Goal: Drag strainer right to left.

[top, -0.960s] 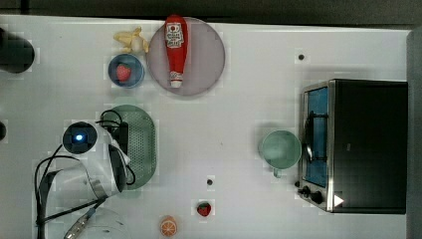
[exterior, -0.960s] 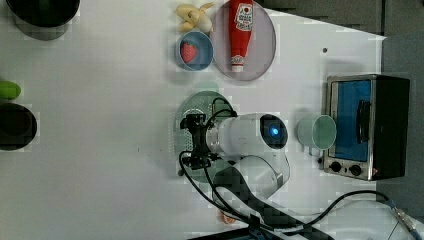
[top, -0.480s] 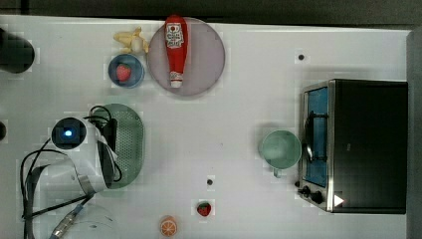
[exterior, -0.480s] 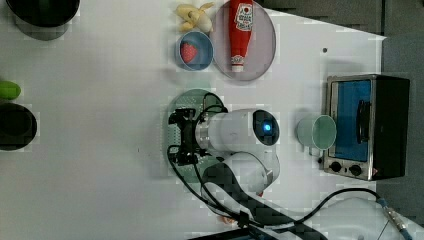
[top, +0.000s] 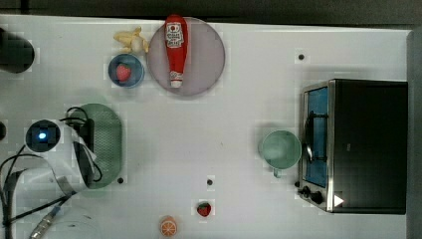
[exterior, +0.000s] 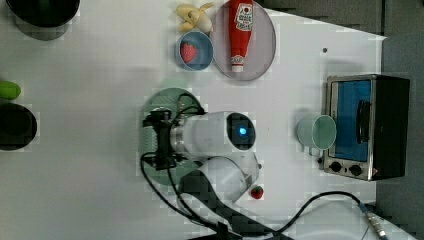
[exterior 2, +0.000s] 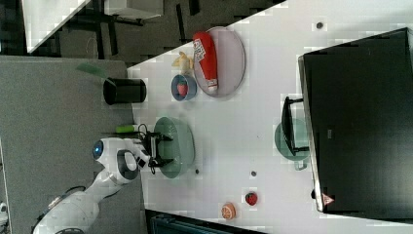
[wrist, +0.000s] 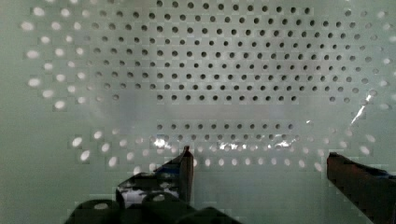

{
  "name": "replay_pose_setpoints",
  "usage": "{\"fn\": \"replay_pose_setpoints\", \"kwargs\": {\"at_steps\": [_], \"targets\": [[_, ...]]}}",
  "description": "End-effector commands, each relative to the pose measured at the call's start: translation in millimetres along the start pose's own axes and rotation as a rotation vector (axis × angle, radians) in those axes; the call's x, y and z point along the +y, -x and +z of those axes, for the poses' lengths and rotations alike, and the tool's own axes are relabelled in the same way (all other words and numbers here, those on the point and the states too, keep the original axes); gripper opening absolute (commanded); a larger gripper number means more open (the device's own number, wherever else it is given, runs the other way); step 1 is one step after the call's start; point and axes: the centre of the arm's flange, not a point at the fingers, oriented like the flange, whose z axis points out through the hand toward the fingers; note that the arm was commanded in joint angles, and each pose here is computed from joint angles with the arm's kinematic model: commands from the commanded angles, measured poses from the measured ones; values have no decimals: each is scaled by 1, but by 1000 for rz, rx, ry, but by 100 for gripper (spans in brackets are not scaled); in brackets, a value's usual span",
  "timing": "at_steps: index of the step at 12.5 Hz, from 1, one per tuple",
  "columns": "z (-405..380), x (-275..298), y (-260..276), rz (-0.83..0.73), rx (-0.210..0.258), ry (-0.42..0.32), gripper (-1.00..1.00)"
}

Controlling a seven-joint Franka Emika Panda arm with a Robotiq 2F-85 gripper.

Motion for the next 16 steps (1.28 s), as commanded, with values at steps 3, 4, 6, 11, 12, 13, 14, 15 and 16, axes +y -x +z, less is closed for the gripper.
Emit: {"fn": "replay_pose_setpoints", "kwargs": {"at_steps": [3, 4, 6, 11, 12, 13, 14, 15, 16], "targets": [[-3, -3, 23, 50, -20, -25, 100], [-8, -5, 23, 38, -19, -35, 100], [-34, -7, 20, -60, 6, -20, 100], [-218, -45, -44, -452, 126, -111, 100], [-263, -52, -72, -502, 146, -140, 100], [-306, -56, -104, -542, 161, -162, 100], [-347, -58, -139, -583, 177, -181, 100], [-387, -56, -175, -624, 191, -198, 100], [-421, -50, -215, -657, 209, -191, 100]]}}
